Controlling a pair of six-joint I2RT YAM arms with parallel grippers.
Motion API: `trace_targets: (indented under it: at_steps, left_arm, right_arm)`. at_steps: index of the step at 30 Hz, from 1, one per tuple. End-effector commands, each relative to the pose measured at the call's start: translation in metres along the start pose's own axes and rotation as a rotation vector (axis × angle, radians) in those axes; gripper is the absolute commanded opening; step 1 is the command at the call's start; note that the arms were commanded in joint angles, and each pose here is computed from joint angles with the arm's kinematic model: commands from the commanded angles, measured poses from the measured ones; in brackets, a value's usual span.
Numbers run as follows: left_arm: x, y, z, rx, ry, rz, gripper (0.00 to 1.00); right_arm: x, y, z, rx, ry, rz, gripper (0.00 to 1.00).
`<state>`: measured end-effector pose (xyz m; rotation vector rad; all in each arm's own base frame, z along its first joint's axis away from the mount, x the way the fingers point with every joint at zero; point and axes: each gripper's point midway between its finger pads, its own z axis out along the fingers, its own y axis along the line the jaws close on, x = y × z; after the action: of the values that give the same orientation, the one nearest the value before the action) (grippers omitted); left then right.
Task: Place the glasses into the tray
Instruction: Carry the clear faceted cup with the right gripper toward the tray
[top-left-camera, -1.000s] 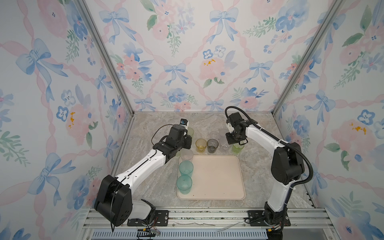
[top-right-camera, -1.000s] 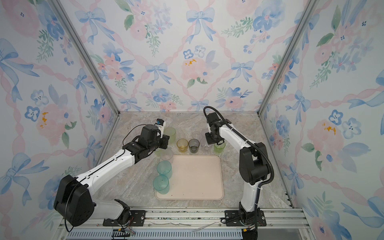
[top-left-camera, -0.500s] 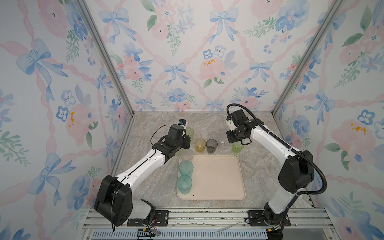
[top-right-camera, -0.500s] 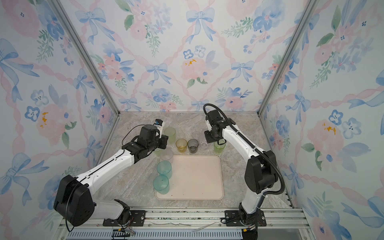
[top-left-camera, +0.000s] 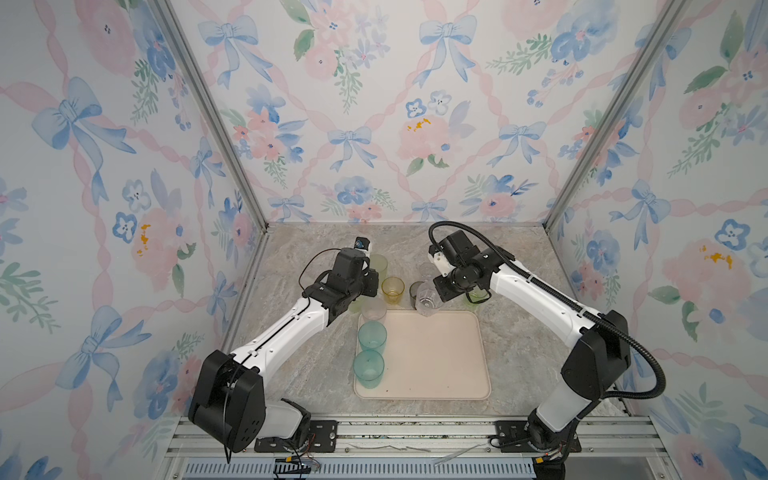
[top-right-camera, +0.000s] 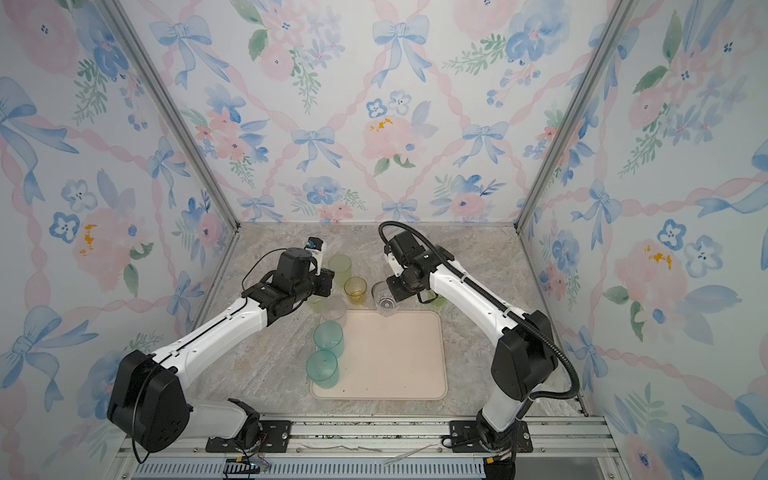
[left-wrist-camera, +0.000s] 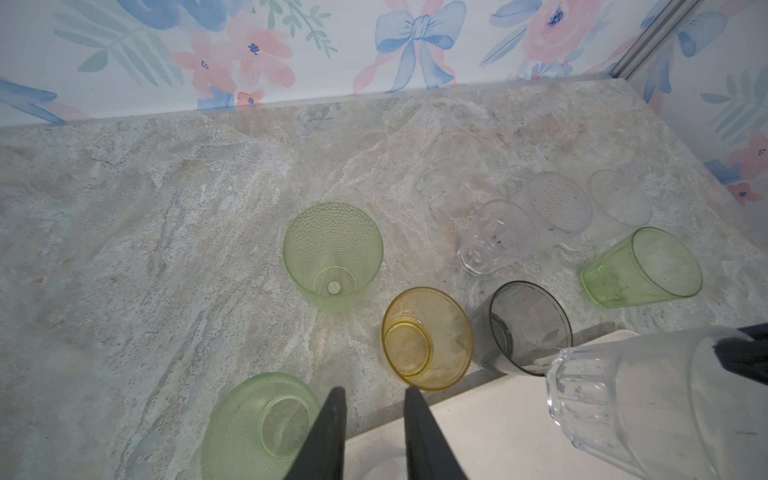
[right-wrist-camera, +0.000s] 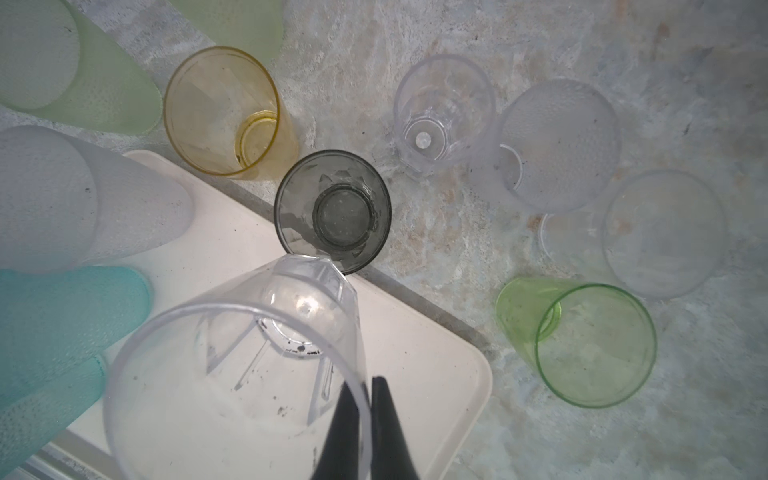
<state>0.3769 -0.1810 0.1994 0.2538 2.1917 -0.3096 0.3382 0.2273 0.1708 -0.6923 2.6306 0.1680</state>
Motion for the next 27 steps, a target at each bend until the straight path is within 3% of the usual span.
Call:
trace_targets:
  at_steps: [1, 27]
  left_arm:
    - [0.001, 0.001, -0.001, 0.009, 0.001, 0.008, 0.27]
    - [0.007, 0.002, 0.000, 0.012, 0.019, 0.007, 0.28]
  right_arm:
    - [0.003, 0.007, -0.008, -0.022, -0.005, 0.010, 0.00]
    - [0.007, 0.070, 0.044, -0.058, 0.108, -0.117, 0.00]
